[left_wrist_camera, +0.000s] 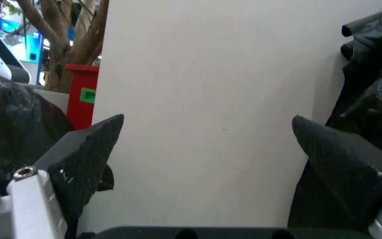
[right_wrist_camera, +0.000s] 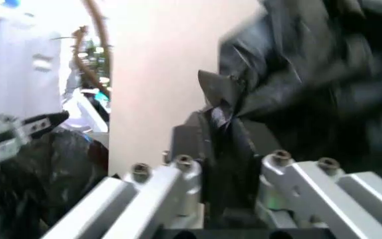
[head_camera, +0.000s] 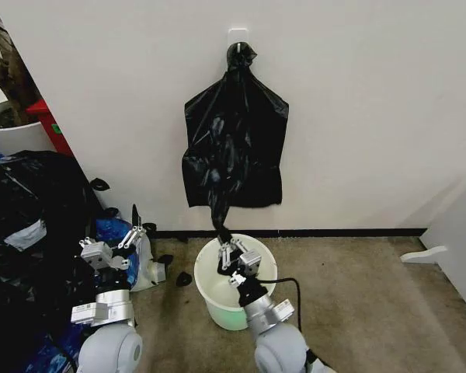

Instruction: Place the garbage bag over the trash bin.

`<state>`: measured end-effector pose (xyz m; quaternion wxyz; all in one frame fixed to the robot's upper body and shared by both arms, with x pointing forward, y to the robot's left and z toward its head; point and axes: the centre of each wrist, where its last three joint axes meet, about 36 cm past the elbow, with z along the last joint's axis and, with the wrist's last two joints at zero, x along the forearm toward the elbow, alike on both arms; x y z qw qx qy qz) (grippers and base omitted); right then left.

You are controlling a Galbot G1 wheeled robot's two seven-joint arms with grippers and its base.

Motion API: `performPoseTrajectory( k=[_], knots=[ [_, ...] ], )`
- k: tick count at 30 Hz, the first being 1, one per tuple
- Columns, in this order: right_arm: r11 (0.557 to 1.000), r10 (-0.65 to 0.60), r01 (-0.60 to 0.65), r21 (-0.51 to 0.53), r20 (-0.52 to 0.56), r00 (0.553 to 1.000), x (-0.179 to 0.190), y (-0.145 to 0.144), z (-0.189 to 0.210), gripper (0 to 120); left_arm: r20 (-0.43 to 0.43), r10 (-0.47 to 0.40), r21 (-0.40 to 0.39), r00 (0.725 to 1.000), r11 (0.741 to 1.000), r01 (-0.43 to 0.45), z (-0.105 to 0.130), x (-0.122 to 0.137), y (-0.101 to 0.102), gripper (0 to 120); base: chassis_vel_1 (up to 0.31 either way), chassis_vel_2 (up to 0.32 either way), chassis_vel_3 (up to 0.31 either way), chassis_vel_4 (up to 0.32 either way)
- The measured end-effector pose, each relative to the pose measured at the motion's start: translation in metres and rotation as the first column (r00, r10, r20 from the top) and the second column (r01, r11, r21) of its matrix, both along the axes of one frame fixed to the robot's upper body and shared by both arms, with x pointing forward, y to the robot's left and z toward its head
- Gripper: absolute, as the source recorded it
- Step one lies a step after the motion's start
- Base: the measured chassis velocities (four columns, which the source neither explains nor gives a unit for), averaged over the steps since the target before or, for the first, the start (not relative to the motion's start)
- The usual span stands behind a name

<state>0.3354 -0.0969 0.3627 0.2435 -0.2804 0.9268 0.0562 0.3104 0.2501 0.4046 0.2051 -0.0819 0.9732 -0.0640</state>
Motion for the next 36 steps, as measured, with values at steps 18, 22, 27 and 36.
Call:
performPoseTrajectory(
  k=[18, 22, 27, 36],
  knots=[
    [0.985, -0.035, 0.060, 0.159, -0.158, 0.987, -0.032, -0.034, -0.021, 81, -0.011, 0.001, 0.000, 1.000, 1.000, -0.001, -0.007, 0.004, -0.007, 100, 0.000, 0.000, 0.000, 0.000],
    [0.960, -0.081, 0.152, 0.235, -0.288, 0.954, -0.037, -0.019, -0.005, 91, -0.012, 0.001, 0.001, 1.000, 1.000, -0.001, -0.007, 0.004, -0.006, 100, 0.000, 0.000, 0.000, 0.000],
    [0.974, -0.185, 0.202, 0.104, -0.156, 0.970, -0.009, -0.027, 0.022, 100, -0.016, 0.003, 0.006, 1.000, 1.000, -0.003, -0.008, 0.003, -0.005, 100, 0.000, 0.000, 0.000, 0.000],
    [0.904, -0.294, 0.315, -0.289, 0.116, 0.949, 0.053, -0.054, 0.033, 100, -0.022, 0.001, 0.014, 1.000, 1.000, -0.001, -0.012, 0.007, -0.005, 100, 0.000, 0.000, 0.000, 0.000]
  ],
)
